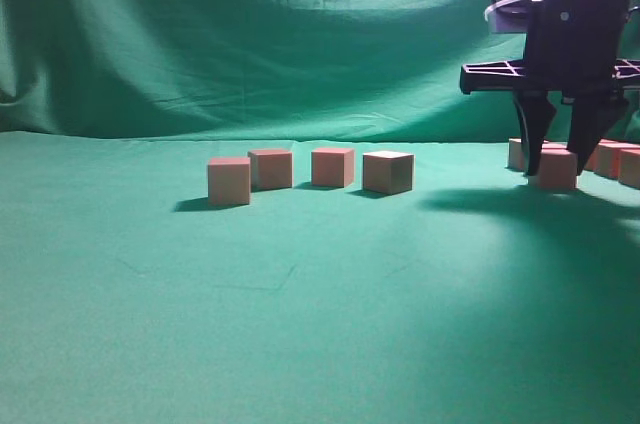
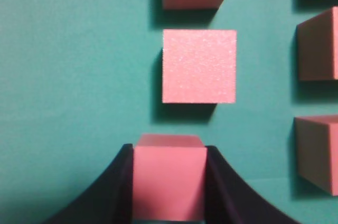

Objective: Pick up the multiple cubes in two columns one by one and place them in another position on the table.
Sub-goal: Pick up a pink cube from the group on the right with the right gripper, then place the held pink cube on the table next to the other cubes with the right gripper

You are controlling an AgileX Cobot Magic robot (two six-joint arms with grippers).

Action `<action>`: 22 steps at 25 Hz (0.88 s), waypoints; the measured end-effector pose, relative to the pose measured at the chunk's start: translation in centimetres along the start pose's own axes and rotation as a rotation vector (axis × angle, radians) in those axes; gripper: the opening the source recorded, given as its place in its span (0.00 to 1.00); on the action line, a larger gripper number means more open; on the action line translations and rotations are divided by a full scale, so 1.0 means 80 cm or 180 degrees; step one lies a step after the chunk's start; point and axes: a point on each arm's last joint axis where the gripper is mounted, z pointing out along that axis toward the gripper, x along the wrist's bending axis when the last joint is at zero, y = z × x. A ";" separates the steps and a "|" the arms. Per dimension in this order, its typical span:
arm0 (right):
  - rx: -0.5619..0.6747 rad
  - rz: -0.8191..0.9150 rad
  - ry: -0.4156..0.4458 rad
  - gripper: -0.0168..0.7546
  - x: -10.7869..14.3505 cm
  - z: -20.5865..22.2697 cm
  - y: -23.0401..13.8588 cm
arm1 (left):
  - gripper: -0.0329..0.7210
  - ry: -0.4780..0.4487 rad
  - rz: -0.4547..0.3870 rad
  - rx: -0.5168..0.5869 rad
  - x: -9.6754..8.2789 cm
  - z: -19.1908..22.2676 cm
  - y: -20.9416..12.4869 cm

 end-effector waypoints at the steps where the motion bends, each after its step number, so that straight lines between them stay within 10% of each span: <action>1: 0.0002 -0.0011 -0.0011 0.36 0.000 0.000 0.000 | 0.04 0.0000 0.0000 0.0000 0.000 0.000 0.000; 11: -0.0086 -0.0289 0.0011 0.36 0.014 -0.068 -0.006 | 0.04 0.0000 0.0000 0.0000 0.000 0.000 0.000; 22: -0.0280 -0.1774 0.0485 0.36 0.148 -0.164 -0.091 | 0.04 0.0000 0.0000 0.0000 0.000 0.000 0.000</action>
